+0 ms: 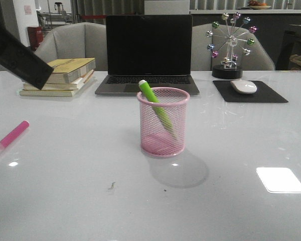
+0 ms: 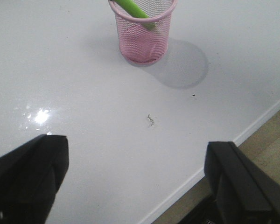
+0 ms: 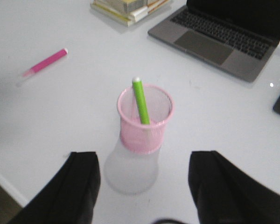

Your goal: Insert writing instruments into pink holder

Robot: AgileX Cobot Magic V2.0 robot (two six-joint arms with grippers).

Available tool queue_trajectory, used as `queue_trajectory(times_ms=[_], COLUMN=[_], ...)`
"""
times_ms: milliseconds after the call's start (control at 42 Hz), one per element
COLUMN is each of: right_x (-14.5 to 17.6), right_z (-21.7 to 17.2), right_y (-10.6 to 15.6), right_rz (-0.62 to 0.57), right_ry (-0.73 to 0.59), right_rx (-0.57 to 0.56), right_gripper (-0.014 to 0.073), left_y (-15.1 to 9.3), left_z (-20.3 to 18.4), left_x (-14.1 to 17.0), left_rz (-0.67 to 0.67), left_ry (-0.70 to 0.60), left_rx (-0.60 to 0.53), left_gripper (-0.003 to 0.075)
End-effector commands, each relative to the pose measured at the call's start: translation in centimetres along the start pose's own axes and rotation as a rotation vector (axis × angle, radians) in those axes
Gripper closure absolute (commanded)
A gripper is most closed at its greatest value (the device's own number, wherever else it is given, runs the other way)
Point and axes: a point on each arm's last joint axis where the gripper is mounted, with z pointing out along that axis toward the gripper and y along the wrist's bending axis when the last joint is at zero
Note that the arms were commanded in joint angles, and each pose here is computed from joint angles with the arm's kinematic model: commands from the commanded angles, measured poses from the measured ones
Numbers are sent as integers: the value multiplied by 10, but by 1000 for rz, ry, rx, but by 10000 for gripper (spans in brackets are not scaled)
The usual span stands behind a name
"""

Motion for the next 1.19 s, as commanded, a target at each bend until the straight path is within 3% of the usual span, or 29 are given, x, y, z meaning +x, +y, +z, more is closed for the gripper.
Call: queue_trajectory(times_ms=[0,286,620,763,1025,1168], right_x=[2,53,63,63,63,63], right_z=[-24,-46,-47,-47,-47,-47], right_y=[0,1,-1,-1,-1,-1], right_rz=[-3,58,48,48,48,48], right_ry=[-19,42,69,69,69,69], right_rx=[6,16,32,32,32,32], right_gripper=[75,75,75,75,75,75], left_y=[-1,-1,3,27,103,143], left_z=[-8,-8,-9,-13,-1,21], left_x=[-16,-16,-15,-21,-35,-38], left_rz=[-1,-1,-15,-94,-309,-390], left_ry=[-112,-112,-81,-4,94,153], left_rx=[5,5,-12,-99,-308,-366], left_gripper=[85,85,85,85,85,85])
